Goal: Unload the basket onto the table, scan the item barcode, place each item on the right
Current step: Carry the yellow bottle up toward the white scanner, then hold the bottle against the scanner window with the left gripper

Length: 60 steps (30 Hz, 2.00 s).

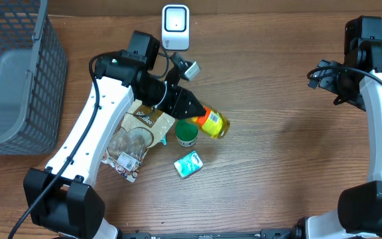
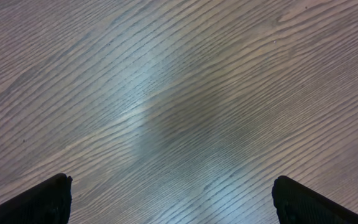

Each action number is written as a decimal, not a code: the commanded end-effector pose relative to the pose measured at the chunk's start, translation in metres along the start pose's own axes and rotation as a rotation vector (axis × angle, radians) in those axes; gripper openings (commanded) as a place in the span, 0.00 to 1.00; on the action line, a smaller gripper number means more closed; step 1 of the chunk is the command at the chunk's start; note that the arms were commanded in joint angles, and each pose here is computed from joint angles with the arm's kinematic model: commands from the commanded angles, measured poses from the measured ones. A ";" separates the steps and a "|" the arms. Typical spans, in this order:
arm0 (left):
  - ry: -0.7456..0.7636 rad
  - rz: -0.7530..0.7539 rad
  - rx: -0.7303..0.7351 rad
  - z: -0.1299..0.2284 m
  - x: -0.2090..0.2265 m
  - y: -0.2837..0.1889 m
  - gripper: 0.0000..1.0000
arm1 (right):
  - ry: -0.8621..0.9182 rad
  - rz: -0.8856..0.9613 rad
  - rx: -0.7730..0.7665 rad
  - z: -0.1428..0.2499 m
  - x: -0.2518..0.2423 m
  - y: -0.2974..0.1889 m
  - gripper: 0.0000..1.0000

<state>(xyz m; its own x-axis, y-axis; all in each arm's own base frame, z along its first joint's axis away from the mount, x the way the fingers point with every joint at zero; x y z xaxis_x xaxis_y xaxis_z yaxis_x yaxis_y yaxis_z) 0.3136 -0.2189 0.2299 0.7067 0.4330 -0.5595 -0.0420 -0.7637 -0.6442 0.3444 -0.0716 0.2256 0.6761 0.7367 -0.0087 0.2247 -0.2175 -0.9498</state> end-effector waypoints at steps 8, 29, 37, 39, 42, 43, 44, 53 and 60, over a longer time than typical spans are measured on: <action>-0.083 -0.154 -0.134 -0.040 0.019 -0.013 0.29 | 0.017 -0.021 -0.045 -0.004 -0.003 -0.015 1.00; 0.171 -0.911 -0.385 -0.133 0.000 -0.179 0.15 | 0.017 -0.021 -0.045 -0.004 -0.003 -0.015 1.00; 0.319 -0.972 -0.269 -0.149 0.041 -0.152 0.14 | 0.017 -0.021 -0.045 -0.004 -0.003 -0.015 1.00; 0.339 -0.992 -0.238 -0.153 0.056 -0.142 0.13 | 0.017 -0.021 -0.045 -0.004 -0.003 -0.015 1.00; 0.353 -1.087 -0.172 -0.157 0.087 -0.129 0.12 | 0.017 -0.021 -0.045 -0.004 -0.003 -0.015 1.00; 0.349 -1.139 -0.148 -0.158 0.099 -0.126 0.12 | 0.017 -0.021 -0.045 -0.004 -0.003 -0.015 1.00; 0.354 -1.179 -0.123 -0.160 0.109 -0.122 0.10 | 0.017 -0.021 -0.045 -0.004 -0.003 -0.015 1.00; 0.529 -1.496 0.173 -0.170 0.180 -0.073 0.09 | 0.017 -0.021 -0.045 -0.004 -0.003 -0.015 1.00; 0.626 -1.649 0.267 -0.183 0.212 -0.050 0.09 | 0.017 -0.021 -0.045 -0.004 -0.003 -0.015 1.00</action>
<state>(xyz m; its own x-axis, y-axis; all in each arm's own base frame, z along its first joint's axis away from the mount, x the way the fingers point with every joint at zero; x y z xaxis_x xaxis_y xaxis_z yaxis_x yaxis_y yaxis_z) 0.5904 -0.1904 0.2282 0.3318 0.4313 0.8390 0.8616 0.2236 -0.4557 0.3444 -0.0718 0.2257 0.6768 0.7361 -0.0087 0.2250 -0.2180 -0.9497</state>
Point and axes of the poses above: each gripper's point midway between its finger pads, its own y axis out along the fingers, its own x axis along the line the jaws close on, z = x × y, the point moved 2 cm from there along -y, back along the fingers, and after that the axes turned 12 degrees about y, right-handed, at the moved point
